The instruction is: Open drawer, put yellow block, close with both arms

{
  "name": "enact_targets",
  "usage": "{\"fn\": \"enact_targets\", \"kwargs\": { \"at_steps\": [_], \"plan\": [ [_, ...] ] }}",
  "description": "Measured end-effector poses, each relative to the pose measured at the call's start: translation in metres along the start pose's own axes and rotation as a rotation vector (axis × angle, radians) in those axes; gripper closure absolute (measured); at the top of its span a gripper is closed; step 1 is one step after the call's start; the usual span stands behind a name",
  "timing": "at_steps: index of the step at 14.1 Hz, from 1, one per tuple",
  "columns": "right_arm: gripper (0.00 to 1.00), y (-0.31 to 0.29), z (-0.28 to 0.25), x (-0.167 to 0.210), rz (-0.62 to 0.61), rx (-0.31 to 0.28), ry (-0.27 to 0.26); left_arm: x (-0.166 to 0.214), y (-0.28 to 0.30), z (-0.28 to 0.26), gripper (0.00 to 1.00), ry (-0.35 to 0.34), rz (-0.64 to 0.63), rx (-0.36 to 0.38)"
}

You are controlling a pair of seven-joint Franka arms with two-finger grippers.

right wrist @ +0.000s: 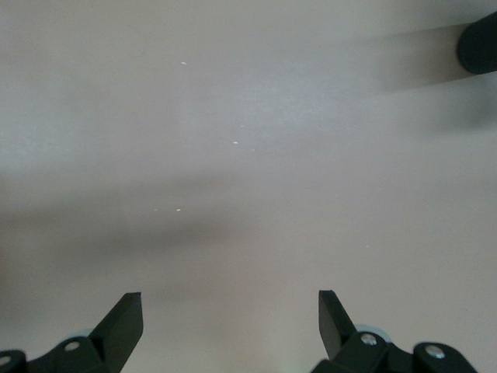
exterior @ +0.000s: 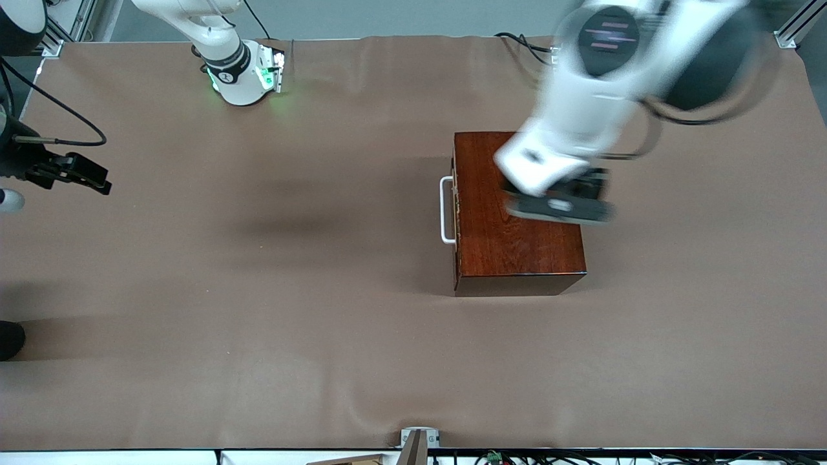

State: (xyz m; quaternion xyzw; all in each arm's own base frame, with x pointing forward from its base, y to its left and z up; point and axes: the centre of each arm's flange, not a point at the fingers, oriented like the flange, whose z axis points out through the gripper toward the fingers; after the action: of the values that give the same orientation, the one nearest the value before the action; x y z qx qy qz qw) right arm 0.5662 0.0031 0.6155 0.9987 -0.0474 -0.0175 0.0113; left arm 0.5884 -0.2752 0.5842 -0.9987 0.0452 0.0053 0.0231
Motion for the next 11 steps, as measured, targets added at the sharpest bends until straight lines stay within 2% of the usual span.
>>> {"fn": "enact_targets", "kwargs": {
  "at_steps": [2, 5, 9, 11],
  "plan": [
    [0.00, -0.009, -0.001, -0.003, -0.012, 0.029, -0.009, 0.009, -0.070, -0.008, 0.00, -0.031, -0.061, -0.054],
    [0.00, -0.012, -0.005, -0.014, -0.017, 0.045, -0.054, 0.007, -0.132, -0.013, 0.00, -0.043, -0.025, -0.064],
    [0.00, -0.022, -0.038, -0.027, -0.038, 0.076, 0.001, -0.005, -0.178, -0.005, 0.00, -0.070, 0.025, -0.051],
    [0.00, -0.042, -0.042, -0.030, -0.075, 0.076, 0.010, -0.007, -0.196, -0.001, 0.00, -0.076, 0.044, -0.051]
  ]
}}
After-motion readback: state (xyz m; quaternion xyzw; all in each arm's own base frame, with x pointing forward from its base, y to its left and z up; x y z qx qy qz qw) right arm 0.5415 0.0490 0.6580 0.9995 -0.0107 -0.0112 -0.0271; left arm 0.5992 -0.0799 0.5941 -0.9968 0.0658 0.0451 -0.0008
